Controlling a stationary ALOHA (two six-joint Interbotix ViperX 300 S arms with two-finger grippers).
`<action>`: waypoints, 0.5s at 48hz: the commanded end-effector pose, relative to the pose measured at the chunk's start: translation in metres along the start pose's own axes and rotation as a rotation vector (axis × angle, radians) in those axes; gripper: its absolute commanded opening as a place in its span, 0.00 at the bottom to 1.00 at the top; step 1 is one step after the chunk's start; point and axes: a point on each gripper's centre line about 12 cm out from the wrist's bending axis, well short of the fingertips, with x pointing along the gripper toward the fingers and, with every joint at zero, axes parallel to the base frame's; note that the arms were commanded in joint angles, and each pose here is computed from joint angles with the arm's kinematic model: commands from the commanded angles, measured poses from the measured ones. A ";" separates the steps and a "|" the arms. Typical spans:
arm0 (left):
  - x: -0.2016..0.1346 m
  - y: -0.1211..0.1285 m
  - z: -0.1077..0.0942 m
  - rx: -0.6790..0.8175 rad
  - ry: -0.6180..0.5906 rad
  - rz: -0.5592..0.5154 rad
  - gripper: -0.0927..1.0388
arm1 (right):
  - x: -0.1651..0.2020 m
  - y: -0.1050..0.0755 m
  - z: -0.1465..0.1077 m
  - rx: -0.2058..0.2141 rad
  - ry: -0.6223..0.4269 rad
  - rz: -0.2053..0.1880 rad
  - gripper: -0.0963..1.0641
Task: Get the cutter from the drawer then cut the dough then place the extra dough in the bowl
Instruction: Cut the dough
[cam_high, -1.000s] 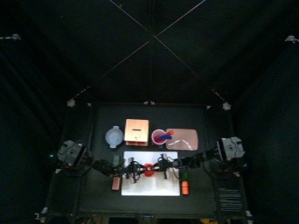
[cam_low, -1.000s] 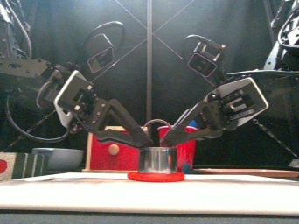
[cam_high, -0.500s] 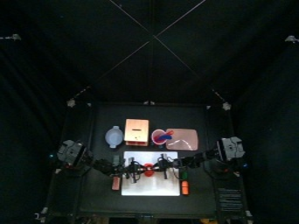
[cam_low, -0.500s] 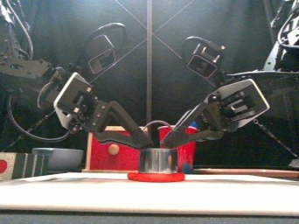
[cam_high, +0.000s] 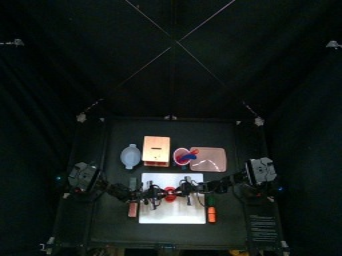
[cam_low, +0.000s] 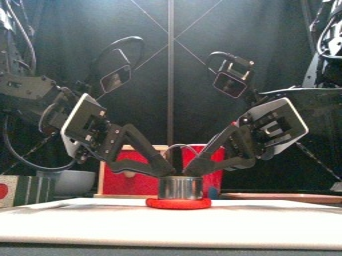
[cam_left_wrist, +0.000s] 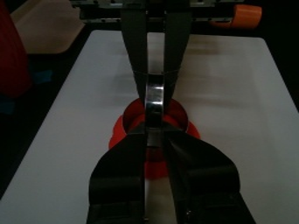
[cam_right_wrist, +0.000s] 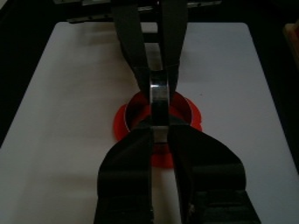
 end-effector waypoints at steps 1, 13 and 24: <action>0.004 0.000 -0.020 -0.003 0.072 -0.006 0.51 | 0.005 -0.003 -0.019 0.012 0.063 -0.014 0.44; 0.002 -0.003 -0.015 0.001 0.058 -0.019 0.51 | 0.007 -0.001 -0.010 0.020 0.037 -0.009 0.44; 0.000 -0.004 0.012 -0.026 0.001 -0.028 0.58 | 0.010 0.000 0.011 0.019 -0.002 -0.006 0.45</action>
